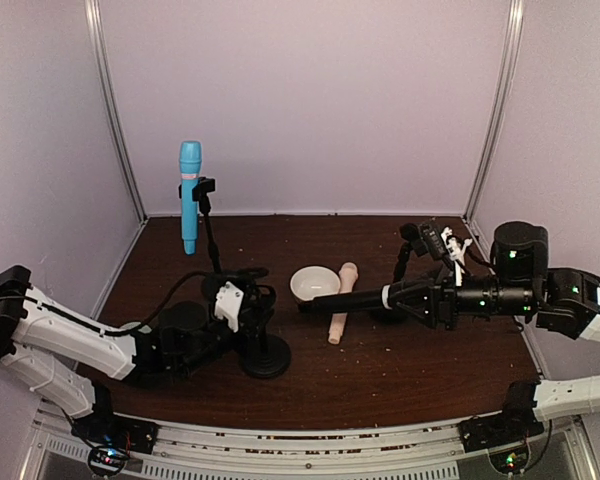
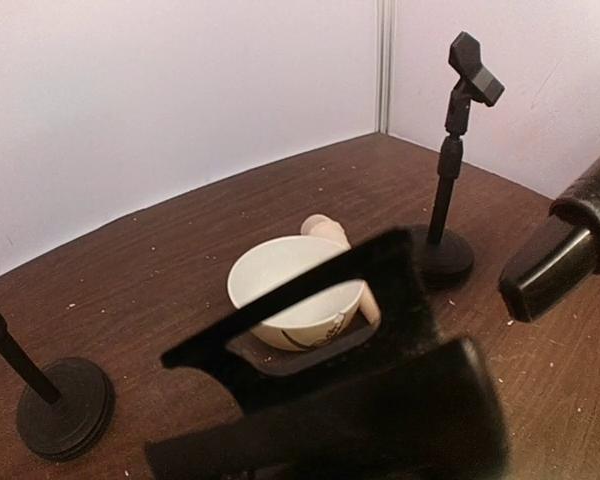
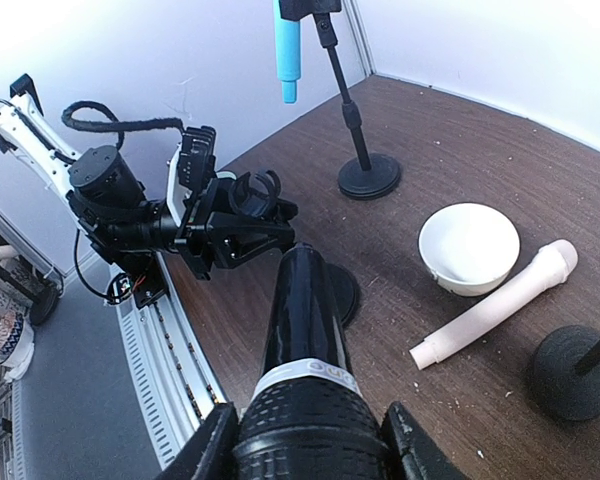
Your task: Attach the microphones to the stand
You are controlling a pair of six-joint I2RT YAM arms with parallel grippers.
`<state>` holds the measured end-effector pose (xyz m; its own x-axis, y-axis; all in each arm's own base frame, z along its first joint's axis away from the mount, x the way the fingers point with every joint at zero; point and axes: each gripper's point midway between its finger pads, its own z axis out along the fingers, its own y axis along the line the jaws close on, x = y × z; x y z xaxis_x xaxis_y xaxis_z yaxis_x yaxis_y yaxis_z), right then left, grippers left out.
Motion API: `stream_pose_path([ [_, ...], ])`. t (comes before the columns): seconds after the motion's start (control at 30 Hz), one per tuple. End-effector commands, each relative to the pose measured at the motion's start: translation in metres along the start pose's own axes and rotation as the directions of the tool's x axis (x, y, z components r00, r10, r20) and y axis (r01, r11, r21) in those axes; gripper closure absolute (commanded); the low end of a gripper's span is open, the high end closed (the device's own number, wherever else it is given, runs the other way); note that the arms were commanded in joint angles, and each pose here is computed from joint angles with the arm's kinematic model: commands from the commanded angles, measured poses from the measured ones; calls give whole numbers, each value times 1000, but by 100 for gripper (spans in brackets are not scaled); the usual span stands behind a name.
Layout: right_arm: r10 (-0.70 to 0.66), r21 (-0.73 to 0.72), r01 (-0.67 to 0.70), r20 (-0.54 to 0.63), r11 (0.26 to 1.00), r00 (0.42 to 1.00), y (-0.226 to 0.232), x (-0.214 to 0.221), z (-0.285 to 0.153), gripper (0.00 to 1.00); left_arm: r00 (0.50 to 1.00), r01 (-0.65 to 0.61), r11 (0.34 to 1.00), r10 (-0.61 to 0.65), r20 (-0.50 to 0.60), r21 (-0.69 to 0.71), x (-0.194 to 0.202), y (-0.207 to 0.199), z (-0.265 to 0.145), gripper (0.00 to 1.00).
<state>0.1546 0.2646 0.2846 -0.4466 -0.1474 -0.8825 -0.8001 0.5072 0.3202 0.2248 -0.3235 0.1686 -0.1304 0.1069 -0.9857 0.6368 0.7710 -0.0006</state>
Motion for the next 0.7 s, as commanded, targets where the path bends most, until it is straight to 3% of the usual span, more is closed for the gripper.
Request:
stream_pose_path([
  [0.0,-13,29,12,39,1000,999,-4,-7,-2,95,979,121,993,-116,167,-16,-43,2,0,77],
  [0.2,-19,27,18,38,999,999,-4,-6,1,95,982,110,993,-101,160,-47,-29,2,-7,51],
  [0.33,-20,24,19,42,1000,999,-4,-7,2,95,983,104,992,-91,157,-77,-24,1,-9,43],
  [0.67,-26,27,25,51,999,998,-4,-8,-2,95,984,117,985,-98,150,-125,-8,6,-6,47],
])
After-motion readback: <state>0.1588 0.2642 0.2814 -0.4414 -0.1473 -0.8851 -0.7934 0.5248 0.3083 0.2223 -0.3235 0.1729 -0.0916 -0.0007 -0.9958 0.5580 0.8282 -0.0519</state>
